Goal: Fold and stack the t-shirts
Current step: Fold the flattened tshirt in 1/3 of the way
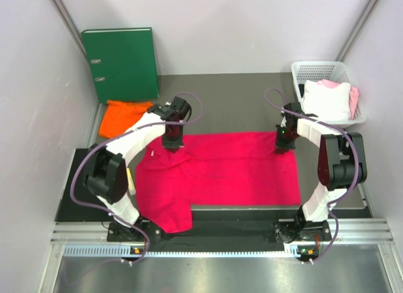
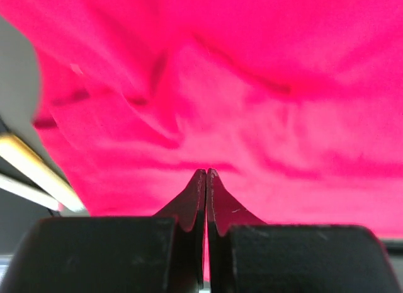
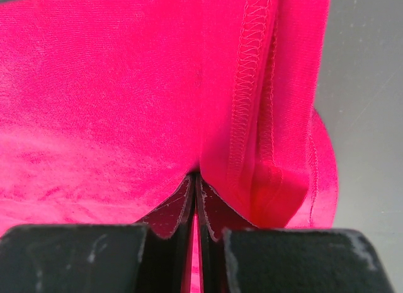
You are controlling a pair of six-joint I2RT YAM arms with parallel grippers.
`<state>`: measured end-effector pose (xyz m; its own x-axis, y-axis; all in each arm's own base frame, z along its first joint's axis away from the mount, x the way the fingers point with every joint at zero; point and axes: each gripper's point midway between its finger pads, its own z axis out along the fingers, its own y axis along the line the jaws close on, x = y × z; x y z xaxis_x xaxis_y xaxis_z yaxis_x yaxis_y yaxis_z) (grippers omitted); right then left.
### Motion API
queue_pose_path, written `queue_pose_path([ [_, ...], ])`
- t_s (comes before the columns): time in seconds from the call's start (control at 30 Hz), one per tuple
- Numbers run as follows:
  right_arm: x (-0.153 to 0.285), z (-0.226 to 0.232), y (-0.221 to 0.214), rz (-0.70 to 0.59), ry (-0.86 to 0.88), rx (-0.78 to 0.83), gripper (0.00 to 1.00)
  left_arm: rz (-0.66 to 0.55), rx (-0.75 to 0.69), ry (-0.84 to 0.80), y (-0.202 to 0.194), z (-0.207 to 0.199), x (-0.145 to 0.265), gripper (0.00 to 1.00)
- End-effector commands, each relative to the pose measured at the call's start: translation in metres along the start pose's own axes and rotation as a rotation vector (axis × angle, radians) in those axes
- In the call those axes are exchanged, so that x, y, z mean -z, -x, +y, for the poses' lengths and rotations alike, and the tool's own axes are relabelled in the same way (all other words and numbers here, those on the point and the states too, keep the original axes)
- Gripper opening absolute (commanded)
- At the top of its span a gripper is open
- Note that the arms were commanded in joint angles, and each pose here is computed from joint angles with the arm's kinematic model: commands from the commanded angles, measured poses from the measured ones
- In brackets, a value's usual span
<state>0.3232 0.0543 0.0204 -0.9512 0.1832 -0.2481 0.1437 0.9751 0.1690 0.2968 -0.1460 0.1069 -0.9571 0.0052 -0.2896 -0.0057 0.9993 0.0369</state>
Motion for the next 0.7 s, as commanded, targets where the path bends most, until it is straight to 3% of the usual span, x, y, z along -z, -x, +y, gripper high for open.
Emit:
queue_pose_path([
  [0.0,-0.002,0.010,0.013,-0.029,0.033,0.014,0.03,0.118,-0.011,-0.005,-0.061,-0.004,0.014,0.00],
  [0.2,0.001,0.012,0.015,-0.038,0.041,0.020,0.05,0.084,0.021,0.027,-0.071,0.006,0.018,0.00],
  [0.23,0.003,0.013,0.017,-0.047,0.043,0.021,0.07,0.072,0.024,0.040,-0.068,0.008,0.018,0.20],
  [0.3,0.010,0.013,0.025,-0.077,0.038,0.029,0.16,0.020,0.019,0.056,-0.052,0.009,0.021,0.52],
  [0.33,0.017,0.013,0.030,-0.102,0.032,0.033,0.25,0.003,0.007,0.069,-0.047,0.010,0.021,0.81],
  [0.37,0.020,0.009,0.034,-0.121,0.009,0.028,0.39,-0.034,0.016,0.076,-0.034,0.010,0.025,0.90],
  [0.4,0.024,0.009,0.040,-0.143,0.005,0.031,0.45,-0.061,0.014,0.116,-0.023,0.015,0.023,0.98],
  [0.5,0.037,0.008,0.053,-0.207,-0.018,0.019,0.54,-0.101,0.032,0.132,0.009,0.024,0.019,0.98],
  [0.67,0.042,-0.006,0.067,-0.257,-0.093,-0.006,0.53,-0.104,0.176,0.128,0.052,0.068,-0.005,0.98],
])
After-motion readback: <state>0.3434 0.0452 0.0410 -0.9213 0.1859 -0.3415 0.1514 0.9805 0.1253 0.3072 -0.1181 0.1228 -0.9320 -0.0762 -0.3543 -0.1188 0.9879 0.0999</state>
